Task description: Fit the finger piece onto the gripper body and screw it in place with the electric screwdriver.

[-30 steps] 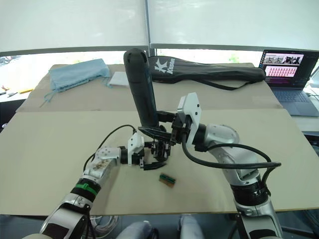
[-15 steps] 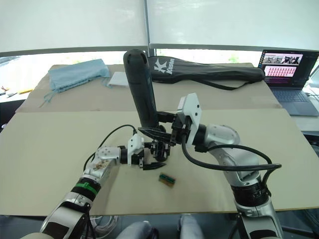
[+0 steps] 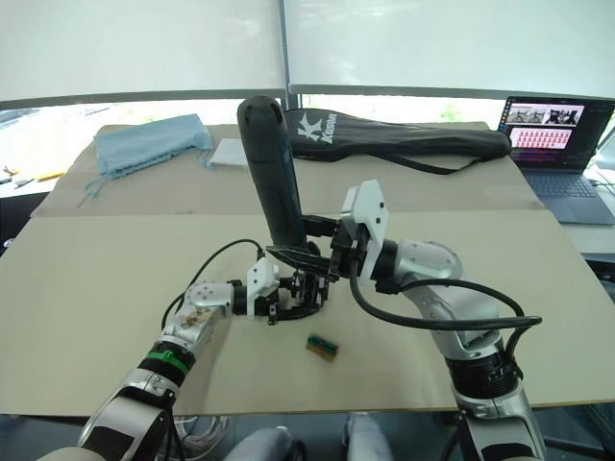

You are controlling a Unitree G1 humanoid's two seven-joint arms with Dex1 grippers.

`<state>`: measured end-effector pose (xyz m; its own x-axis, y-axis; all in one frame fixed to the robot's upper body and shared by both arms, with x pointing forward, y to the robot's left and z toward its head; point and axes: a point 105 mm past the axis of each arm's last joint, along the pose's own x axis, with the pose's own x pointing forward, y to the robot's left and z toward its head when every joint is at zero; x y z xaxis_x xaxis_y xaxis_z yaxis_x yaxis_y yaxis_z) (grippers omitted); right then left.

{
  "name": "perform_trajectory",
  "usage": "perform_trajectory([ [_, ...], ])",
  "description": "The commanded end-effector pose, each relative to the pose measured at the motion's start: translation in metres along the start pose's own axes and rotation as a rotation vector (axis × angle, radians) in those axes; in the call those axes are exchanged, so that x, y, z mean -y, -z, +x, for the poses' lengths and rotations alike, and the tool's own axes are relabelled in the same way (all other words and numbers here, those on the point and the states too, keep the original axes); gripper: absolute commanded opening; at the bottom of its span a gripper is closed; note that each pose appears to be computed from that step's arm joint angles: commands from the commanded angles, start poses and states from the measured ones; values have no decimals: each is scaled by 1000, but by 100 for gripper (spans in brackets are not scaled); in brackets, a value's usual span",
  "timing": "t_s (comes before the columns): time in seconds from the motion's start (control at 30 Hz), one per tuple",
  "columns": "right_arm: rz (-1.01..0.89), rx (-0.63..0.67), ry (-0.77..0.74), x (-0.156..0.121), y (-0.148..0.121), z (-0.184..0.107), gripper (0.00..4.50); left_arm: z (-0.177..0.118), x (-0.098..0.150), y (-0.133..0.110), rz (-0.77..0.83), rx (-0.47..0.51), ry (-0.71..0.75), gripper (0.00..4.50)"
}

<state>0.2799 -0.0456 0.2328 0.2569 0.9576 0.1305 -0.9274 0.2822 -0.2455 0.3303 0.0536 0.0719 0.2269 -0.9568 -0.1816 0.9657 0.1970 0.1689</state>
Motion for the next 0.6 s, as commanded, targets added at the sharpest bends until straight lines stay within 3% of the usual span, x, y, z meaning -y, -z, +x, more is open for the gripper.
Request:
perform_trajectory([
  [0.03, -6, -11, 8, -1, 2, -1, 191, 1, 5, 11, -25, -45, 7, 233],
  [0.6, 78, -63, 36, -2, 28, -1, 191, 1, 6, 13, -34, -63, -5, 233],
])
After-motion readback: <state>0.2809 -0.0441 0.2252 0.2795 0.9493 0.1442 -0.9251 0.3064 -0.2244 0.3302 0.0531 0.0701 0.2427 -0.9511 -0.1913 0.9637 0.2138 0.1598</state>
